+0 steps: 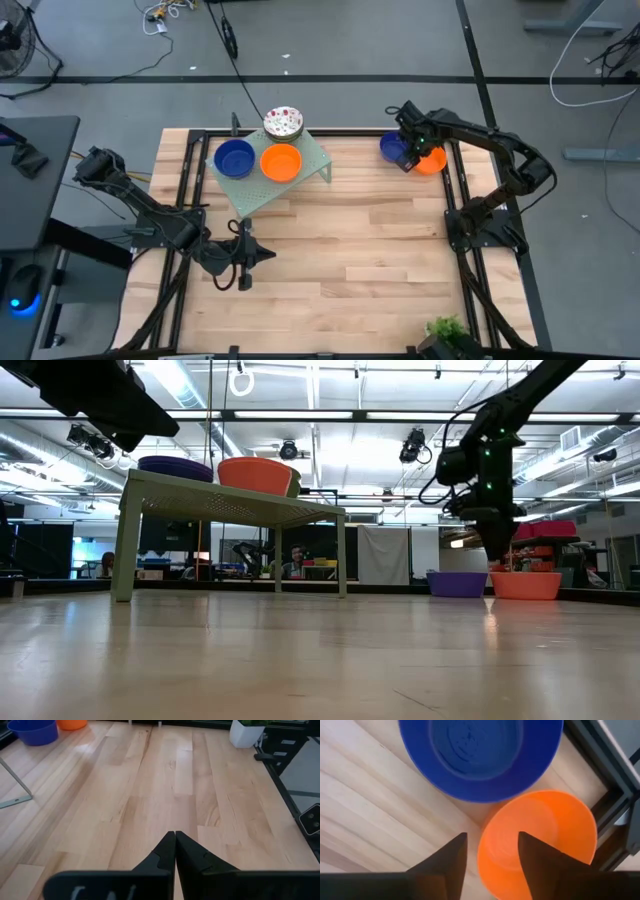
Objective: Pick & Place Mini bowls
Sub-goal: Stack the orange bowl on the orange bowls on the shelf
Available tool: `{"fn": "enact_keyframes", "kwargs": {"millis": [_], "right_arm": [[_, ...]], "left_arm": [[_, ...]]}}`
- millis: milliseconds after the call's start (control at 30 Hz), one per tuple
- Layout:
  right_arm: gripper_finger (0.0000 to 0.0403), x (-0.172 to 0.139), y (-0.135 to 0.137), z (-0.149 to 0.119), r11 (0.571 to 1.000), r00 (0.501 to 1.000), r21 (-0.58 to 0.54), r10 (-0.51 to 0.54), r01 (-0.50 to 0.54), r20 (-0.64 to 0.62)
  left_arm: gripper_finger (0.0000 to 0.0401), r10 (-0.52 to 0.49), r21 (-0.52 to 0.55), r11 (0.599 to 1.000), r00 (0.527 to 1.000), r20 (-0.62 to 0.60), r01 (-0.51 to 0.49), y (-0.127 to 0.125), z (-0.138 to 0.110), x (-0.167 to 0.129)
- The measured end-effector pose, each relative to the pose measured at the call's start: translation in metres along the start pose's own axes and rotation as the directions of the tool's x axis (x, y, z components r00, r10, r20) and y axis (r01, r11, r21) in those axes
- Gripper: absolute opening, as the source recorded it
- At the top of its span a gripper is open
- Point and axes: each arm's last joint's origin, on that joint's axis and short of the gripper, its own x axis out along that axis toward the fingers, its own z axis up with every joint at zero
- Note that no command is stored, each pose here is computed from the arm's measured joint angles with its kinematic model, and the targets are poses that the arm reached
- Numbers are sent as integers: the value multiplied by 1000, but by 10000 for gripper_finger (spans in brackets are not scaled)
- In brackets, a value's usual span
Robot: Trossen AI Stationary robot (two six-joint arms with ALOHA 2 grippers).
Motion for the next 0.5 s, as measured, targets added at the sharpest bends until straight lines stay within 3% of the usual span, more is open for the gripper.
{"fn": "enact_keyframes", "kwargs": {"millis": [133,500], "right_arm": [[186,3,0,-2,1000,1000,6,-3,3,-9],[147,3,0,1,999,1000,-30,-18,19,24]], "left_arm": [[16,1,0,1000,1000,1,-1,0,0,0],[16,1,1,1000,1000,0,-1,0,0,0]]}}
